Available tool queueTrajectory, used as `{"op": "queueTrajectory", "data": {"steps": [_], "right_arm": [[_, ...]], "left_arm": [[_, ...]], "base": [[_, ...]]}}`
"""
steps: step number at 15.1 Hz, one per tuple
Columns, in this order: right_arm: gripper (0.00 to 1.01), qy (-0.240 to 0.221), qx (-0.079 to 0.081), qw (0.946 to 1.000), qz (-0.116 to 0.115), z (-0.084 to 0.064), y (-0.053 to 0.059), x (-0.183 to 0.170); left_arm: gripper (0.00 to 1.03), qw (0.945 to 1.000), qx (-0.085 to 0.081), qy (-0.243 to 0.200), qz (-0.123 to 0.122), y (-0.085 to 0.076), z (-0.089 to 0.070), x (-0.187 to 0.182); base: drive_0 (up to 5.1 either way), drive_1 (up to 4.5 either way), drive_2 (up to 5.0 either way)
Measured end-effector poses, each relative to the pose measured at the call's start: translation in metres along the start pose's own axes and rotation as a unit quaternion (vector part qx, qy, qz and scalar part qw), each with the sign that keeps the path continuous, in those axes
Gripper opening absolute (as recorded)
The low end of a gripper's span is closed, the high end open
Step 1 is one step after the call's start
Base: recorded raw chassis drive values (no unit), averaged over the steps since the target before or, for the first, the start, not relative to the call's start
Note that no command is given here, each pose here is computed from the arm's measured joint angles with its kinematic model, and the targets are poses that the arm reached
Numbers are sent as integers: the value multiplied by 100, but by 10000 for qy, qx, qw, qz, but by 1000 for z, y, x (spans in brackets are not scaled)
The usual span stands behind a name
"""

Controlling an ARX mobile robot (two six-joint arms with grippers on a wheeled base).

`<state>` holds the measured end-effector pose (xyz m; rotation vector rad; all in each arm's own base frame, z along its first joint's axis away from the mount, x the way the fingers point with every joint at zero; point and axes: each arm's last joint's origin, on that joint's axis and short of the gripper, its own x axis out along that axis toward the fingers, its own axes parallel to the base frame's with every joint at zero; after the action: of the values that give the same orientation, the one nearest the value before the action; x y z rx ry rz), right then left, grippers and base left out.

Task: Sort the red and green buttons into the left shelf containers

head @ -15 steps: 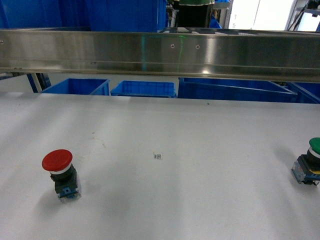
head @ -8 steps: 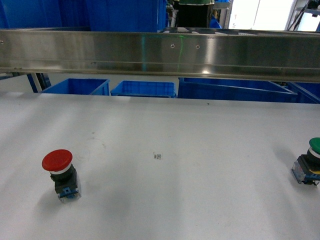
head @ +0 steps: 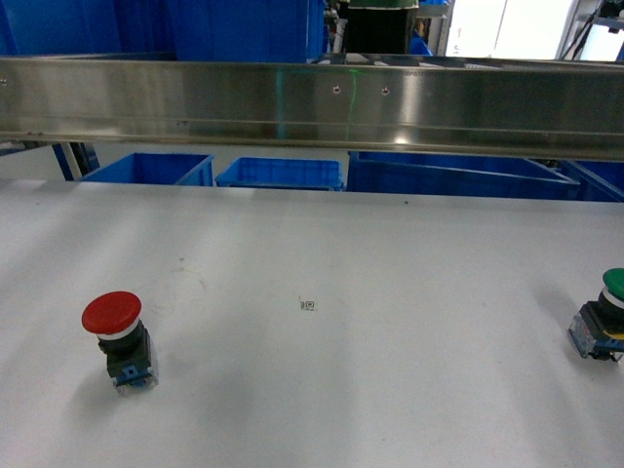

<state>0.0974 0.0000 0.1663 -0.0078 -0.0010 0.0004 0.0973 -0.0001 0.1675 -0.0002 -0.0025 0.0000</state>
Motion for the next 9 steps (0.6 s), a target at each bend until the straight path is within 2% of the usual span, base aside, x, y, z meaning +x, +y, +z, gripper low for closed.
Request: {"op": "queueTrajectory", "data": {"steps": [1, 2, 3, 4, 5, 6, 7, 8, 9], "right_arm": [[98, 0, 0, 10000, 0, 0, 0, 0], [98, 168, 59, 9998, 111, -2, 1, 0], [98, 372, 222, 9987, 270, 0, 2, 4], [98, 440, 463, 9968, 472, 16, 2, 14], [98, 315, 685, 9956, 558, 45, 1, 33], [98, 306, 900, 9933, 652, 73, 1, 62], [98, 378, 940, 9926, 668, 89, 6, 92], [98, 594, 998, 9911, 644, 95, 10, 128], [98, 996, 1027, 9878, 618, 83, 12, 149]], "left_arm": [[98, 10000, 0, 0, 0, 0, 0, 0], [98, 9999, 0, 32, -101, -2, -1, 0], [98, 9996, -24, -37, -271, -5, 3, 3], [98, 9993, -172, 69, -321, -4, 14, 11], [98, 9983, -363, 98, -435, -3, 35, 27], [98, 9965, -445, 203, -682, -5, 60, 50], [98, 9936, -458, 323, -979, -8, 77, 76], [98, 9896, -570, 666, -1143, -9, 86, 109], [98, 9859, -631, 1085, -1110, -9, 75, 131]], "base": [[0, 0, 0], [0, 0, 0], [0, 0, 0], [0, 0, 0], [0, 0, 0], [0, 0, 0], [0, 0, 0], [0, 0, 0], [0, 0, 0]]}}
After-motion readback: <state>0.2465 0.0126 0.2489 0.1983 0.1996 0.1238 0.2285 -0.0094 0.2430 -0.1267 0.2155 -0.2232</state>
